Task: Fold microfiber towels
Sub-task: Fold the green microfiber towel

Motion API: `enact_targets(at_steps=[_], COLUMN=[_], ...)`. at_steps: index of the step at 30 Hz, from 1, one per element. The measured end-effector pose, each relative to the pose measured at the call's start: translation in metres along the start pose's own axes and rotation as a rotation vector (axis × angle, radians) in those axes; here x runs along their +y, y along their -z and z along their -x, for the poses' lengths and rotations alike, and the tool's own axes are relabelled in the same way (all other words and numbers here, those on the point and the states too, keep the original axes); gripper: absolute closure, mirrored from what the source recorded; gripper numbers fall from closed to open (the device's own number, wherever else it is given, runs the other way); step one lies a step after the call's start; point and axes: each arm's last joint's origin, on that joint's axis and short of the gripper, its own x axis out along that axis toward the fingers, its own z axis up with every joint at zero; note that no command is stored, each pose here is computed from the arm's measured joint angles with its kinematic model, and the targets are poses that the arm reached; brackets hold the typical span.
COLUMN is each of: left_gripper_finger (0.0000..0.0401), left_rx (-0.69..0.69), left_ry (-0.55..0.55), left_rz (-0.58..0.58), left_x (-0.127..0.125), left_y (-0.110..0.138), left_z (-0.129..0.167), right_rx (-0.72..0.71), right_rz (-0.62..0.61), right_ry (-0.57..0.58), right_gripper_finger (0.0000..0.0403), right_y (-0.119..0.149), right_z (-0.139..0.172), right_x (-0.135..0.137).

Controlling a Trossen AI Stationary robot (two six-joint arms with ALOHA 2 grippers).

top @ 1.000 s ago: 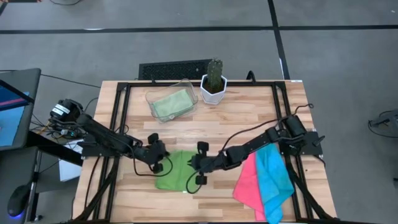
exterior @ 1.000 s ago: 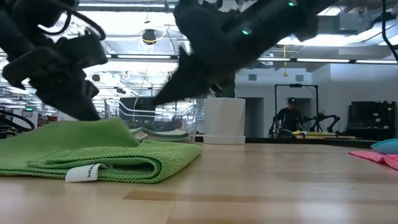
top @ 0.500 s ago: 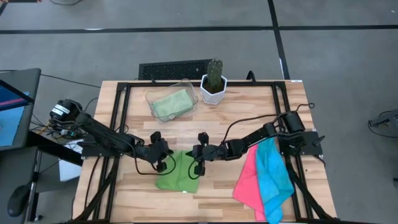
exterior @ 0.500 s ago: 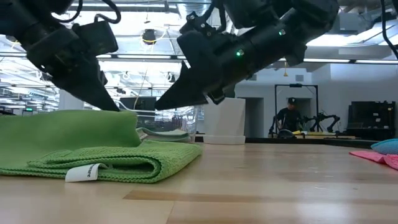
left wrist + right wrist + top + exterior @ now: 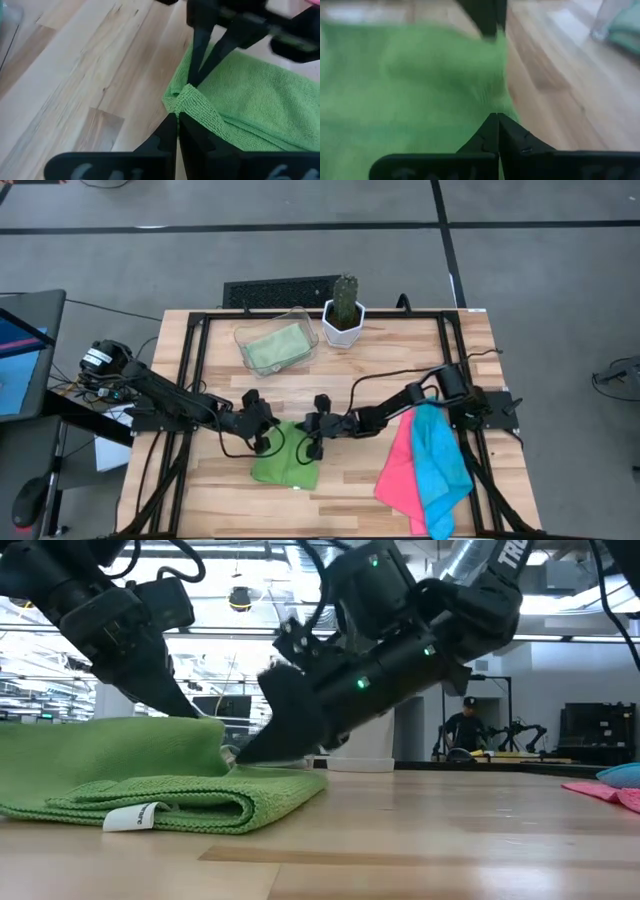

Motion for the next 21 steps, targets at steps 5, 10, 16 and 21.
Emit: enact_targets(at_steps=[5,10,16,21], left_gripper_finger=[0.0399,0.0399,0.0399,0.0399], left_rx=[-0.009,-0.035,-0.103,-0.155], left_ry=[0.004,0.014,0.006,0.033], left_rz=[0.006,0.026,0.078,0.109], left_x=[0.000,-0.002,-0.002,0.001], left_y=[-0.001,-0.005,-0.021,-0.031], left_z=[0.000,0.000,0.000,-0.002], right_rx=[0.031,0.029,0.020,0.022], right_rz=[-0.020,-0.023,-0.032,-0.026], right_ry=[0.002,-0.004,-0.005,-0.006], right_gripper_finger=[0.0391,0.0385,0.0385,0.0387], right_y=[0.008,0.007,0.006,0.006], right_z=[-0.006,-0.006,-0.006,-0.006], right_x=[-0.007,-0.008,-0.008,-0.008])
